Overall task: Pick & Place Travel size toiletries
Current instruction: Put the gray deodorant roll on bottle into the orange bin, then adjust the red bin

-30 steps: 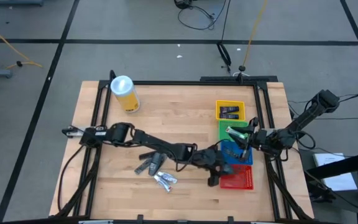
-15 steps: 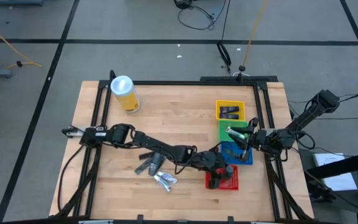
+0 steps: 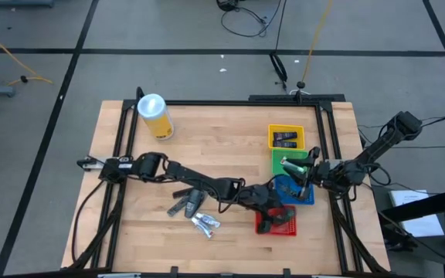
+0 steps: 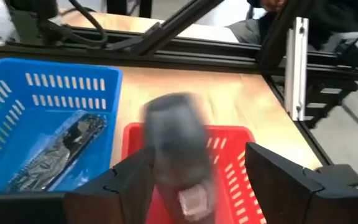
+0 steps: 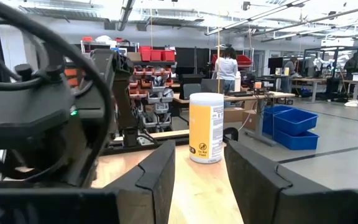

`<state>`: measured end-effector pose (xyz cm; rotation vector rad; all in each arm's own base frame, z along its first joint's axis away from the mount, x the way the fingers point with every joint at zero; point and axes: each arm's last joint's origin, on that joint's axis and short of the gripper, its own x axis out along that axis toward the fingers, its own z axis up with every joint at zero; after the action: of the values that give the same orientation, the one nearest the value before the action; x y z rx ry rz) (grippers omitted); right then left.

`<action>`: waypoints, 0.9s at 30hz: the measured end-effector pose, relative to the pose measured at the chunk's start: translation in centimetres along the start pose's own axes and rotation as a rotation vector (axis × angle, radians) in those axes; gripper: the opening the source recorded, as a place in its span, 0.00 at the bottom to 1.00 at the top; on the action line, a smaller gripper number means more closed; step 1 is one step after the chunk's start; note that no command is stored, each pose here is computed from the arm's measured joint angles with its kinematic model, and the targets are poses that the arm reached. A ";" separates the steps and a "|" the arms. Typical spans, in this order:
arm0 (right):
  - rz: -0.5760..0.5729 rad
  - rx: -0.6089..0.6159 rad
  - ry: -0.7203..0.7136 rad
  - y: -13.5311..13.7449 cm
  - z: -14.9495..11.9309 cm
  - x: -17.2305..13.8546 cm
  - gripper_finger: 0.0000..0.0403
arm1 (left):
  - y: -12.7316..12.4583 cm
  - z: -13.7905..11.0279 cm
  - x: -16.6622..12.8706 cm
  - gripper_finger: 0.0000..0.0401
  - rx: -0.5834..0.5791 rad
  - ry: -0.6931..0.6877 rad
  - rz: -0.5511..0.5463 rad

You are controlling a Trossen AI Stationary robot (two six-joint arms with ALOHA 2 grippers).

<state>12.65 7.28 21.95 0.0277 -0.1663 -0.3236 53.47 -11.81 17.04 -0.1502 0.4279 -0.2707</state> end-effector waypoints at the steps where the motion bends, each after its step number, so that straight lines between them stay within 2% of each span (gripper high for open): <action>1: 0.001 -0.004 0.005 0.0 -0.1 0.0 0.33 | 0.2 0.0 0.0 0.63 -0.006 0.004 -0.012; 7: 0.007 -0.008 0.040 0.2 -0.7 0.0 0.33 | 1.0 0.4 -0.6 0.75 -0.023 0.040 -0.007; 11: 0.010 -0.015 0.065 0.3 -1.1 0.0 0.33 | 0.4 2.3 -2.4 0.79 0.036 0.060 0.002; 14: 0.023 -0.050 0.089 0.5 -1.6 0.1 0.33 | -0.9 3.6 -4.2 0.79 0.106 0.114 0.080; 18: 0.032 -0.095 0.118 1.2 -2.2 0.5 0.33 | -2.6 3.8 -6.5 0.75 0.202 0.260 0.242; 22: 0.062 -0.132 0.160 2.7 -1.8 1.4 0.33 | -3.3 2.0 -8.0 0.70 0.210 0.369 0.342; 27: 0.184 -0.175 0.335 5.7 -0.6 3.2 0.32 | -2.7 -3.4 -8.3 0.64 0.123 0.475 0.354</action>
<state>17.52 11.68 22.16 -0.1058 0.1916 -0.1455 44.13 -12.29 17.74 0.1156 0.8956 0.0220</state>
